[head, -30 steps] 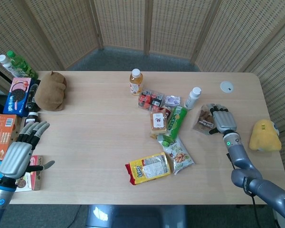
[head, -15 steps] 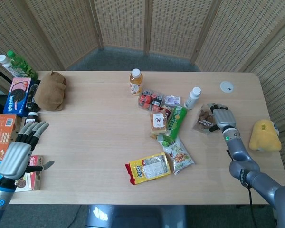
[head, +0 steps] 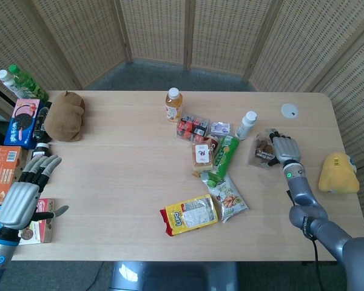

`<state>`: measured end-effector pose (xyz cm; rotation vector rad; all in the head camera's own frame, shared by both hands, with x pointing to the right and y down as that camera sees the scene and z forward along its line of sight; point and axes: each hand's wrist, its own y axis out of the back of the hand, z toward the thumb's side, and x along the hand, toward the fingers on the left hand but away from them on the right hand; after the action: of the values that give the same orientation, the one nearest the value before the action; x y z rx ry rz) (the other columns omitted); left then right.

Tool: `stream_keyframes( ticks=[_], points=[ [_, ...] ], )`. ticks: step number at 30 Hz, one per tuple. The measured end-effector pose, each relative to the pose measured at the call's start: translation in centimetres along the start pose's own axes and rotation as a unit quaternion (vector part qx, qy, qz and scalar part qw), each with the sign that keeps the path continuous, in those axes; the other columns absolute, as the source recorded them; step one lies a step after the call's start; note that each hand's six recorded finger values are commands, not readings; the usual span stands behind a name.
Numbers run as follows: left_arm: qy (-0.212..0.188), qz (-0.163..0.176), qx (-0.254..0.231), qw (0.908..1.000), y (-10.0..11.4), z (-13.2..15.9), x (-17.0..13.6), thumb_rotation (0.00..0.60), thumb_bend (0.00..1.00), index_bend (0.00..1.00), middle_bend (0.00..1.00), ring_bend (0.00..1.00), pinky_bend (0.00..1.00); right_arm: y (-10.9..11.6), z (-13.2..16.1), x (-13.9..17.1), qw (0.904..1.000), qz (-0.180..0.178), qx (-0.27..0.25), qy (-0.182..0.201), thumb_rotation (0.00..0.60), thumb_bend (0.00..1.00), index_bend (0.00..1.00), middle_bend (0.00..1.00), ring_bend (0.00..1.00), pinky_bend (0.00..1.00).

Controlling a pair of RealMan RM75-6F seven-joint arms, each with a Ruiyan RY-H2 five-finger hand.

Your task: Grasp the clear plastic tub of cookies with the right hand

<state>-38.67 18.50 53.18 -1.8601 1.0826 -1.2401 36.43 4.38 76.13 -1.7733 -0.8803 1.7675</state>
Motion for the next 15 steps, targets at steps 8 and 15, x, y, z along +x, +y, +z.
stream_keyframes(
  ticks=[8, 15],
  points=[
    [0.002, 0.0, 0.0, 1.0, 0.0, -0.2, 0.0, 0.6, 0.0, 0.0, 0.0, 0.0, 0.0, 0.5, -0.2, 0.4, 1.0, -0.009, -0.003, 0.0, 0.6, 0.0, 0.0, 0.08, 0.28, 0.22],
    [-0.001, 0.0, 0.0, 1.0, 0.0, -0.1, 0.2, 0.6, 0.0, 0.0, 0.0, 0.0, 0.0, 1.4, -0.1, 0.9, 0.9997, -0.021, -0.007, 0.006, 0.6, 0.0, 0.0, 0.12, 0.33, 0.25]
  ],
)
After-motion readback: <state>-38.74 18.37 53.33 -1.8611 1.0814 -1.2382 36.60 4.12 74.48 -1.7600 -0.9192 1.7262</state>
